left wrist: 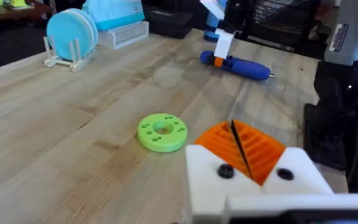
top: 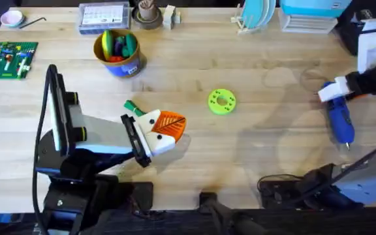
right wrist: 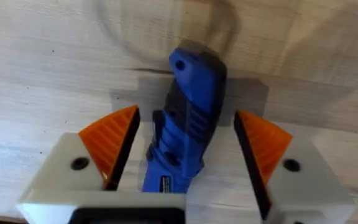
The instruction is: Pick up the gripper from the table and insert it into the empty holder that is missing its gripper. Then pick up a screw, insert it into the mounting hole, and use the screwdriver to tighten it. Finally, clean up the table by picking up the vegetable and placing it into the bucket.
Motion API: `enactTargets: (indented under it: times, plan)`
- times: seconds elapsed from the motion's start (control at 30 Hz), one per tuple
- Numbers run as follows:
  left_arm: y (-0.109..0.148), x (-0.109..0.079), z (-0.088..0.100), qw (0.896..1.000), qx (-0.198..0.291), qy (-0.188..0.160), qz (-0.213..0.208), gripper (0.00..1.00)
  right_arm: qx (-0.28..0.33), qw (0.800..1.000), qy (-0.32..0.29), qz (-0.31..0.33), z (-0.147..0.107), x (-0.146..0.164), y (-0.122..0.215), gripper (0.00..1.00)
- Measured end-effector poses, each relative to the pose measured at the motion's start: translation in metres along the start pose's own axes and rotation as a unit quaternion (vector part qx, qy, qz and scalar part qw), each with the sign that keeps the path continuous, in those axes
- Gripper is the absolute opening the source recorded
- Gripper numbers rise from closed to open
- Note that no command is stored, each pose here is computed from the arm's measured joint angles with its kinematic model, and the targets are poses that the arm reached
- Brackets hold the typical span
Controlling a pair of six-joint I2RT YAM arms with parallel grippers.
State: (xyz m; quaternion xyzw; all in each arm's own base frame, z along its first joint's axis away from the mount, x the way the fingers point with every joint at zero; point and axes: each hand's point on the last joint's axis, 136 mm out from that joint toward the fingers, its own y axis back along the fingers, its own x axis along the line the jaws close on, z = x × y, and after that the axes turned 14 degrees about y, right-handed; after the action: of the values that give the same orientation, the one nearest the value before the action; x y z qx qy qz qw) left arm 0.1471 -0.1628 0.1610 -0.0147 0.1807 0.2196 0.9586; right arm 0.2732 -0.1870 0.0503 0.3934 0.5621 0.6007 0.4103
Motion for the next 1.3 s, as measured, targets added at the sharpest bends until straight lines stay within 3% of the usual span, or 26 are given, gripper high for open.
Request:
enactTargets:
  times: [0.53,0.57,0.77,0.87,0.93,1.3]
  plan:
    - [0.0000,0.0001,0.0000,1.000,0.000,0.001,0.000,0.004,0.014,1.000,-0.001,0.019,-0.0049,0.0060,-0.0077,0.963]
    - [0.0000,0.0001,-0.0001,1.000,0.000,0.001,0.000,0.004,0.014,1.000,-0.001,0.019,-0.0048,0.0059,-0.0076,0.816]
    - [0.0000,0.0001,0.0000,1.000,0.000,0.001,0.000,0.004,0.014,1.000,-0.002,0.017,-0.0048,0.0048,-0.0077,0.387]
    - [0.0000,0.0001,0.0000,1.000,0.000,0.001,0.000,0.004,0.015,1.000,0.000,0.016,-0.0049,0.0047,-0.0077,0.055]
    - [0.0000,0.0000,-0.0001,1.000,0.000,0.002,0.000,0.004,0.015,1.000,-0.002,0.019,-0.0050,0.0058,-0.0077,0.017]
    - [0.0000,0.0001,0.0000,1.000,0.000,0.001,0.000,0.004,0.004,1.000,-0.004,0.003,-0.0012,0.0010,-0.0021,0.025]
